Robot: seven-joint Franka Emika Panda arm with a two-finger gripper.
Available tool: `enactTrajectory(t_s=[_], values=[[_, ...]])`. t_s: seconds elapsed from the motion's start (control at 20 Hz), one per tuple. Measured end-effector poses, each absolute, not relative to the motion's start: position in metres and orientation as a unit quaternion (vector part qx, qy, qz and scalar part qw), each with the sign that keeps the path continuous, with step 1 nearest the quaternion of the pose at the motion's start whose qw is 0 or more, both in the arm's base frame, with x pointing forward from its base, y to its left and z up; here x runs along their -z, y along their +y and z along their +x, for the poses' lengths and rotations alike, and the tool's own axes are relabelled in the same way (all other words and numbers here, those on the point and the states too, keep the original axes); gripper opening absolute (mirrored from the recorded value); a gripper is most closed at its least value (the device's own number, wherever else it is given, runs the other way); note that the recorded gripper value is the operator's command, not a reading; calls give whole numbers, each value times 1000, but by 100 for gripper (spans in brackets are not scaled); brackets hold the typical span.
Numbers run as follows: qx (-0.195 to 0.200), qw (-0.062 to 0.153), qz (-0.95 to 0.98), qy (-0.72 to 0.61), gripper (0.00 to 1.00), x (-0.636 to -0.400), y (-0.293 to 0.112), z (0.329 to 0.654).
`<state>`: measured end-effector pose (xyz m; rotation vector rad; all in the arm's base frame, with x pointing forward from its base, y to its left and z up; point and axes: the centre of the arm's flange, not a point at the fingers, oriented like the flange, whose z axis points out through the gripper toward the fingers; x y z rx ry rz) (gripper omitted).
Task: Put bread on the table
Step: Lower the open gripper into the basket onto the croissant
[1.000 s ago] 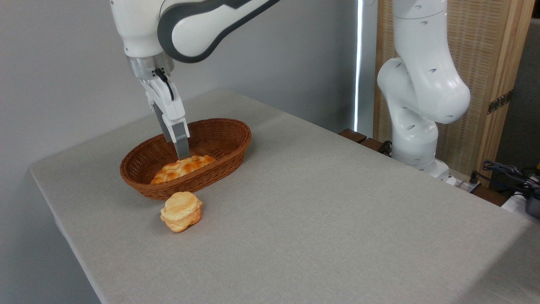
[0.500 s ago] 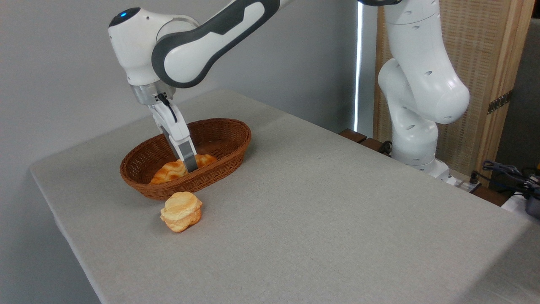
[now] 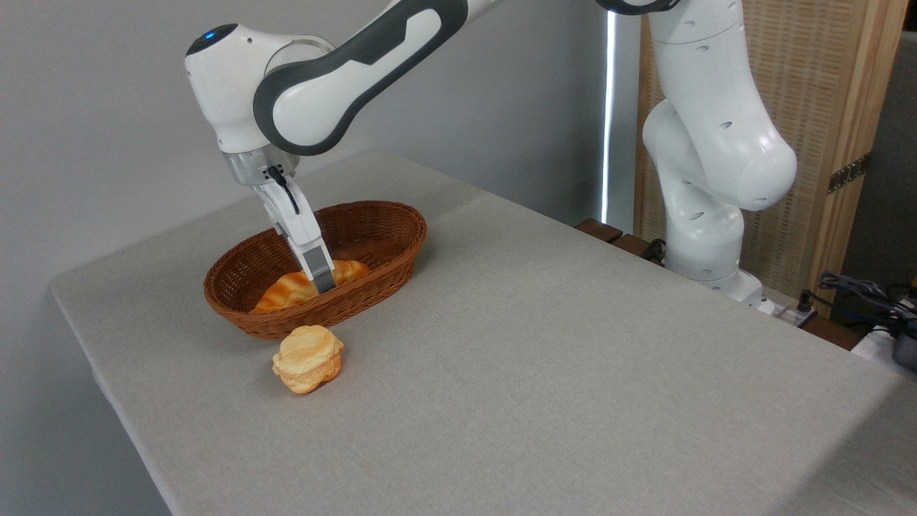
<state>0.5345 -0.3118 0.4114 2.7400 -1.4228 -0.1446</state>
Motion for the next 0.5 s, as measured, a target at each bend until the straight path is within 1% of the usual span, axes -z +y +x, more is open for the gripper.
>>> enactTrajectory(t_s=[0.5], values=[[47,22,888,-458,15,-411,-307,537]])
